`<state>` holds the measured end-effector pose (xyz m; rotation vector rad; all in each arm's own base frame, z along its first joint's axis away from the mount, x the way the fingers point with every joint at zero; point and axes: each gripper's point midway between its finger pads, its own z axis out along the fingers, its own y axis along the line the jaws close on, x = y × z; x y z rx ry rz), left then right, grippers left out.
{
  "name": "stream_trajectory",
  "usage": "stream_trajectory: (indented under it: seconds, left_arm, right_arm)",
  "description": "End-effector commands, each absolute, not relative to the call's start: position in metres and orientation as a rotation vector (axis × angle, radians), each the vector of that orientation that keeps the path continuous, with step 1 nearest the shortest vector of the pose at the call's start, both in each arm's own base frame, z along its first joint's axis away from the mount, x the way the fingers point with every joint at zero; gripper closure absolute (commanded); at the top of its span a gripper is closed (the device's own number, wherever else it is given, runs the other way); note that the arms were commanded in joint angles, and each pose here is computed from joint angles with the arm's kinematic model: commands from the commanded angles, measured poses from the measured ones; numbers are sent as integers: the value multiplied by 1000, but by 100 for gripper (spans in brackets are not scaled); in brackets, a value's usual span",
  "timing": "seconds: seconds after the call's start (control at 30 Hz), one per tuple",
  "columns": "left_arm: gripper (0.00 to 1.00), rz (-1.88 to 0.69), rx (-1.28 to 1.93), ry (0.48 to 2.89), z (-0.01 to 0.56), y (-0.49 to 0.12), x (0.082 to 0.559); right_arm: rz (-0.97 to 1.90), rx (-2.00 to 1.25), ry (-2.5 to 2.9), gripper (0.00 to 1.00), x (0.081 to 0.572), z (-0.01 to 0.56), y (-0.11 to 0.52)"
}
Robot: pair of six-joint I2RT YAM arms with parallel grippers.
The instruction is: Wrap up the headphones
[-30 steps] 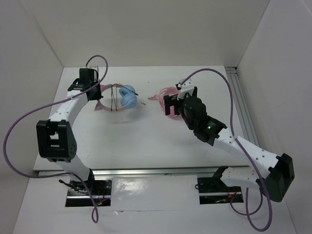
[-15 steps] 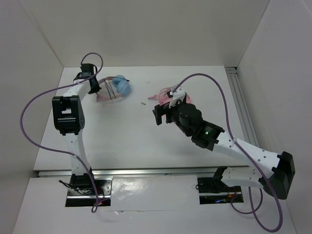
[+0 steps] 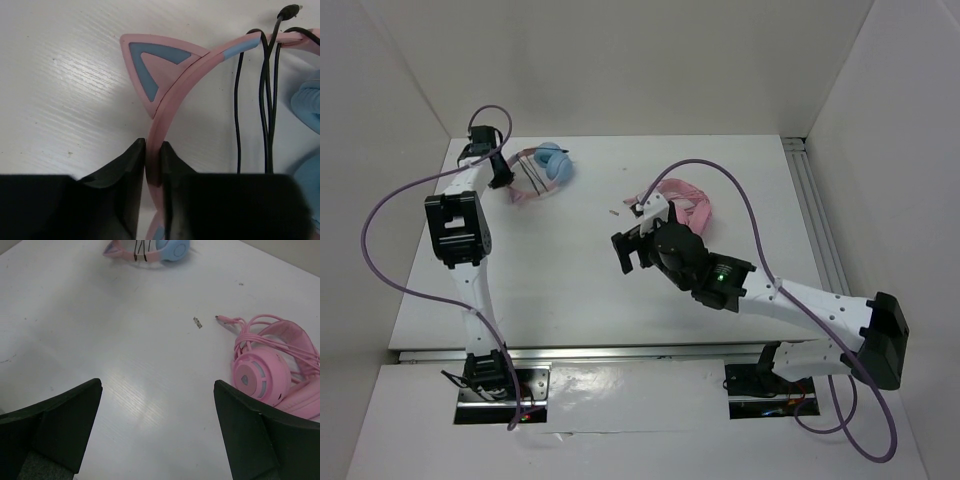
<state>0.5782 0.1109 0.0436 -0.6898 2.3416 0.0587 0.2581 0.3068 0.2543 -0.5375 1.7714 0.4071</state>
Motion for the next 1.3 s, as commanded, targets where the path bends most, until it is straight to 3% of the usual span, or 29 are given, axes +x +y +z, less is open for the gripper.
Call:
stream_trajectory:
  seconds: [0.0,0.07,0.1,0.3,0.57,0.6,0.7,0.73,1.13,1.27]
  left_arm:
    - [63,-111,-678,2306,61,98,591]
    - [46,-153,-692,2282,79,97,586]
    - [1,-194,-694,2261,82,96,585]
    - [1,-246,-740,2175,129,95,575]
    - [1,-345,-761,2016,236,72,499]
    - [1,-380,-716,1954,273,66,480]
    - [1,-487,-560,1996,285,32,433]
    - [1,-459,-483,1925,319,26,404]
    - [1,-495,-148,1652,365,-55,173]
    - [1,-490,-156,1626,365,-58,145]
  right_arm:
    - [446,-499,1719,0,255,287,314]
    - [463,-501,1710,0,254,292,317]
    - [469,-510,1709,0,251,295,319]
    - [508,-501,1674,0,241,318,315]
    - [457,-344,1718,0,239,354,280]
    - [416,-304,1737,0,242,357,272]
    - [278,-244,1805,0,241,364,244]
    - [250,-235,1815,0,241,365,237]
    - [301,-120,1757,0,201,412,145]
    - [380,-89,1714,0,192,420,131]
